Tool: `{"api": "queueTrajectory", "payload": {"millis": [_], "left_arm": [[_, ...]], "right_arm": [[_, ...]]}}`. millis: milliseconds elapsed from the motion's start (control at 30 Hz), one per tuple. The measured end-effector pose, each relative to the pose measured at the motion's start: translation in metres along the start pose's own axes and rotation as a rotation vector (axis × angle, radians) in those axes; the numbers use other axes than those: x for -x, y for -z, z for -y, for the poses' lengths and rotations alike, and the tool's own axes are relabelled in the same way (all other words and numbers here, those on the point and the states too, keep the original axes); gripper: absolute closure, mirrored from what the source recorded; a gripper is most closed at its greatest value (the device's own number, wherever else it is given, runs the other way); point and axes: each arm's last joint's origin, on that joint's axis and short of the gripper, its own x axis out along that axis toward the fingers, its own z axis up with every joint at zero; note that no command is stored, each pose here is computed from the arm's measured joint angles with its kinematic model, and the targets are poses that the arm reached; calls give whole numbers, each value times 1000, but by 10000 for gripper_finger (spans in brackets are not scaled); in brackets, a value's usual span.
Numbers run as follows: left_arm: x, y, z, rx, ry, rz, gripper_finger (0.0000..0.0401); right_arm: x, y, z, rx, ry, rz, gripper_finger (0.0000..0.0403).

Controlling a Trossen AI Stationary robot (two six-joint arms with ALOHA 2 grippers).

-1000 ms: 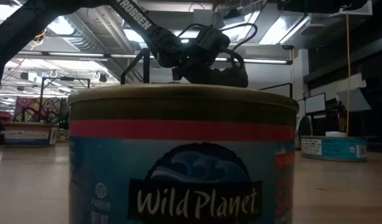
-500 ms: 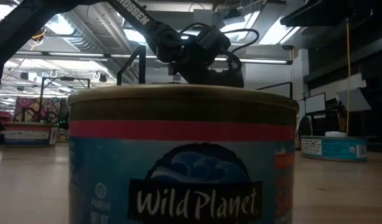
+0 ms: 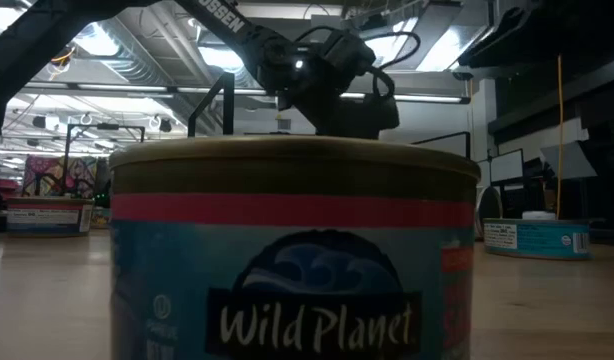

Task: Stack canned seafood by type on shelf
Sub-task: Put the blue and pink tuna can on the shelf, then put the green tuna can on the shelf

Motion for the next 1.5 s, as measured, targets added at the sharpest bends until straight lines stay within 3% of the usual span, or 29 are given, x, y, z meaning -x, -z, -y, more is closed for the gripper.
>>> {"api": "queueTrajectory", "payload": {"millis": [200, 567, 800, 1067, 1300, 1500], "left_arm": [[1, 5, 7, -47, 69, -45, 136], [0, 4, 5, -70, 44, -51, 136], [13, -4, -7, -31, -2, -13, 136], [54, -20, -42, 132, -29, 116, 136], [108, -29, -78, 308, -93, 207, 136], [162, -25, -101, 422, -78, 213, 136]], "right_arm": [[0, 1, 0, -13, -2, -12, 171], [0, 10, -1, -7, 0, -88, 171], [-3, 19, 5, -91, 5, -173, 171], [-17, 26, 23, -175, 8, -236, 171], [-25, 32, 33, -203, -11, -282, 171], [-26, 32, 31, -202, -52, -289, 171]]}}
